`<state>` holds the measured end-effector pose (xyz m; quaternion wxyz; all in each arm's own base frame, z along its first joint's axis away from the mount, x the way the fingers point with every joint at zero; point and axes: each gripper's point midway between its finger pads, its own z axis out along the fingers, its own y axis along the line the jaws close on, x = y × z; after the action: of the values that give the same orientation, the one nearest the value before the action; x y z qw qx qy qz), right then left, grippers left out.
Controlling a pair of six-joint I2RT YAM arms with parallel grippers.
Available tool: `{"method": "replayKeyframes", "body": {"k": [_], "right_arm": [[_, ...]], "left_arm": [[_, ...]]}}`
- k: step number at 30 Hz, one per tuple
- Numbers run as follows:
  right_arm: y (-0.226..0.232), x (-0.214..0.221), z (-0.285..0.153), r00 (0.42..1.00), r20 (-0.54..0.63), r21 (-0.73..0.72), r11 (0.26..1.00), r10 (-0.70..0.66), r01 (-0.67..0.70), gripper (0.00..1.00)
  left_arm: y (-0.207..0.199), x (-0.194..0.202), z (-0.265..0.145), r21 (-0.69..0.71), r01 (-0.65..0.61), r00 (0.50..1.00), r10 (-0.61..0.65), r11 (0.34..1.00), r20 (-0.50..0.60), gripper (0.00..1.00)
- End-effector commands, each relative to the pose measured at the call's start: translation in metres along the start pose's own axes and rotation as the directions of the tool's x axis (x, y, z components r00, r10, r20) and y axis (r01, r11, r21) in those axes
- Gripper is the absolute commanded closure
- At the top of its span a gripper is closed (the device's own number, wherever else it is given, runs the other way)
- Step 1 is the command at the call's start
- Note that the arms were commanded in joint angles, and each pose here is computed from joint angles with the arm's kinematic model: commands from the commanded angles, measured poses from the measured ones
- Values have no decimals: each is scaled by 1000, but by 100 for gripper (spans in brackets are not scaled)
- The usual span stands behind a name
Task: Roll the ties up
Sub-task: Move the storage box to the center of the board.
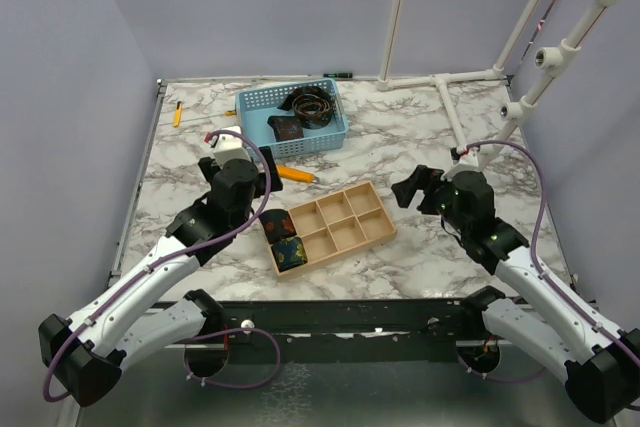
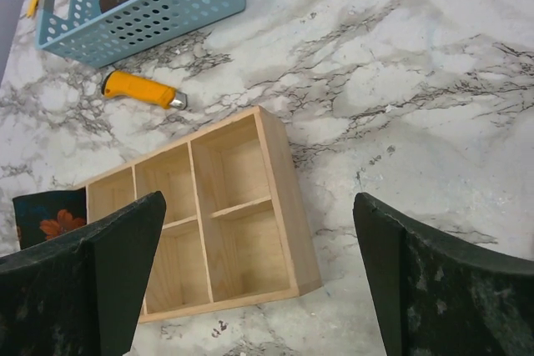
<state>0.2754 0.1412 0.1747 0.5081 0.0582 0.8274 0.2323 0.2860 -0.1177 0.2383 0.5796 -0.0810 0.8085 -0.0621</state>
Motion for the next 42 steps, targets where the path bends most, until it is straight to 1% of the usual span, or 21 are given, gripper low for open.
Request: {"method": "replayKeyframes", "body": {"k": [1,5,10,14,16,17,22,24,26,32,36,39,42], "right_arm": [[-1,6,0,995,-48,-11,996,-86,86,0],[4,16,5,988,-108,-43,993,-111,107,0],[16,28,10,975,-172,-104,986,-144,127,6],[21,31,16,955,-194,-50,975,-224,218,8],[23,36,22,941,-240,-27,971,-237,237,8],[22,38,25,941,-256,-7,974,-221,227,9],[21,58,43,947,-282,2,987,-153,160,15],[15,71,53,936,-327,37,988,-128,148,18],[12,80,61,918,-377,64,985,-123,158,21],[2,92,77,907,-404,108,979,-116,174,27],[-11,108,84,891,-446,170,968,-90,182,40],[-18,118,85,885,-459,187,966,-72,176,45],[-19,125,84,877,-476,182,969,-63,168,50]], "left_arm": [[9,-4,-5,-25,-6,1000,6,1000,31,1],[16,-2,-4,-51,-18,999,20,999,37,1],[25,1,-1,-116,-37,999,41,993,33,1],[24,4,2,-121,-37,999,40,992,25,1],[26,5,2,-128,-36,999,40,991,25,1],[26,7,3,-128,-39,999,42,991,23,1],[26,11,3,-109,-41,999,44,993,29,1],[24,10,2,-98,-33,999,36,995,35,1],[24,10,2,-91,-30,999,33,995,36,1],[21,12,1,-73,-31,999,33,997,30,1],[16,18,6,-65,-58,998,58,996,-3,1],[16,23,9,-78,-82,996,79,994,-30,1],[18,22,9,-88,-83,996,81,993,-28,1]]}}
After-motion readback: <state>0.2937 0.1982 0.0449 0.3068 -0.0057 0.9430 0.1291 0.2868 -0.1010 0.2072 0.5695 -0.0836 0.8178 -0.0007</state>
